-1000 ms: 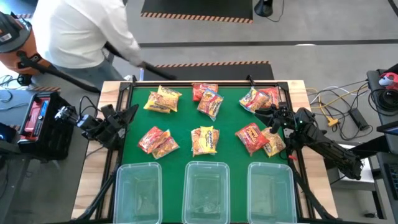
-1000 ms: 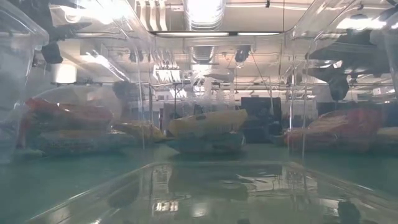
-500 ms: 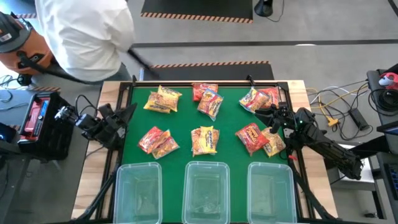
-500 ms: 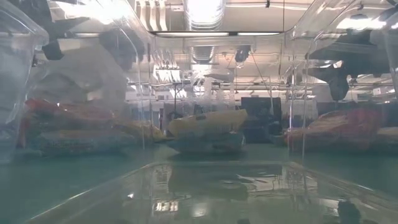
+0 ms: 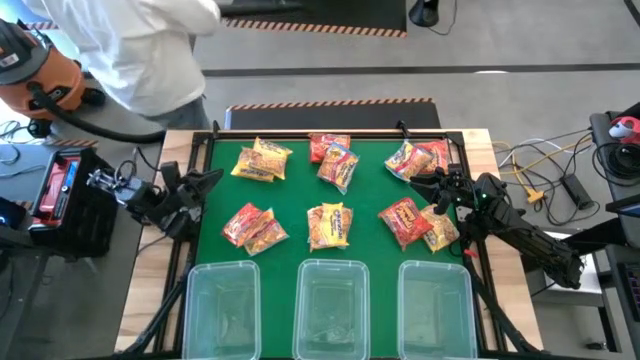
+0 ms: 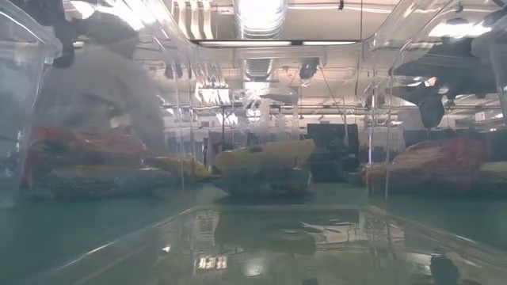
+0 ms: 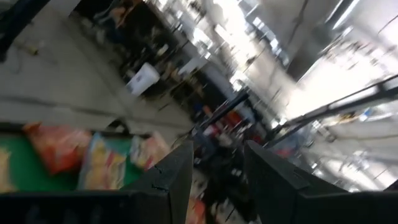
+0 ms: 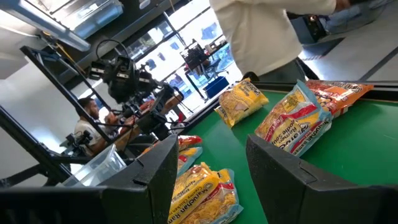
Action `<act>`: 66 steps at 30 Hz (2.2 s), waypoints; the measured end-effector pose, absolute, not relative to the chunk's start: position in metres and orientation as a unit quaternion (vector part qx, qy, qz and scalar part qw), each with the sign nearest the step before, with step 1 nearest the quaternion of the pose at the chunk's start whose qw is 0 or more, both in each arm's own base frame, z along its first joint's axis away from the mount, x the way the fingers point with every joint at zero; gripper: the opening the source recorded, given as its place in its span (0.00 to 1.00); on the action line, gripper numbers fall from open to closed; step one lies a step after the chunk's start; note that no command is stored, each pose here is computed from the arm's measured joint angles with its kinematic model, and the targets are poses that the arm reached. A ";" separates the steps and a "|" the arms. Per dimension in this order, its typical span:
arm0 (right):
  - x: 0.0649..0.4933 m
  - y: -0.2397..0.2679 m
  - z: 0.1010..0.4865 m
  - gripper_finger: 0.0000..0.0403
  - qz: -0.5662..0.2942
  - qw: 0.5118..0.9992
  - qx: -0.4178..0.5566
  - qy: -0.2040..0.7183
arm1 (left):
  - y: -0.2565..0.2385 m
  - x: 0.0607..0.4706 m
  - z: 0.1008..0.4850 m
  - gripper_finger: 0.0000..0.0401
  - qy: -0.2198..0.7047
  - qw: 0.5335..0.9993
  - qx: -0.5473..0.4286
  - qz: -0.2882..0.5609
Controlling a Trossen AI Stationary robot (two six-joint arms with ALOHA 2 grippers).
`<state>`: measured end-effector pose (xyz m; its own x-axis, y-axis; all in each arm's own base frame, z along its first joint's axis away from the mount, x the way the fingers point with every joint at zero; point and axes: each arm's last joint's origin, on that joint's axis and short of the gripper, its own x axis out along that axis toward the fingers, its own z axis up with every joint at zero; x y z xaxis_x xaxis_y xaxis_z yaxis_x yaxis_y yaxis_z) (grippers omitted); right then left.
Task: Sort Maruchan noodles
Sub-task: Put the orange noodle pack into the left transparent bin
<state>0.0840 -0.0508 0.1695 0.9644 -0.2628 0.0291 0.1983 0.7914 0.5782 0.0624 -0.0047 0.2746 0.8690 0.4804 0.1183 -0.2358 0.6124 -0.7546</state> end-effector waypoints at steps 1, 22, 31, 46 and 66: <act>0.084 -0.051 0.170 0.44 -0.122 0.945 0.299 -0.054 | -0.004 0.062 0.274 0.32 -0.141 0.884 -0.395 0.207; 0.084 -0.051 0.169 0.44 -0.122 0.945 0.299 -0.054 | -0.005 0.077 0.307 0.32 0.044 0.903 -0.296 0.309; 0.084 -0.051 0.170 0.44 -0.122 0.945 0.299 -0.054 | -0.006 0.094 0.309 0.32 0.156 0.897 -0.264 0.319; 0.084 -0.051 0.170 0.44 -0.122 0.945 0.299 -0.054 | 0.020 0.127 0.300 0.32 0.297 0.867 -0.231 0.326; 0.084 -0.051 0.170 0.44 -0.122 0.945 0.299 -0.054 | 0.045 0.156 0.272 0.67 0.410 0.815 -0.255 0.319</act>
<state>0.0840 -0.0508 0.1695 0.9645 -0.2625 0.0291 0.1980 0.7917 0.5779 0.1558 0.0449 0.2725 0.4600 0.3105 -0.8318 -0.7291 0.6668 -0.1543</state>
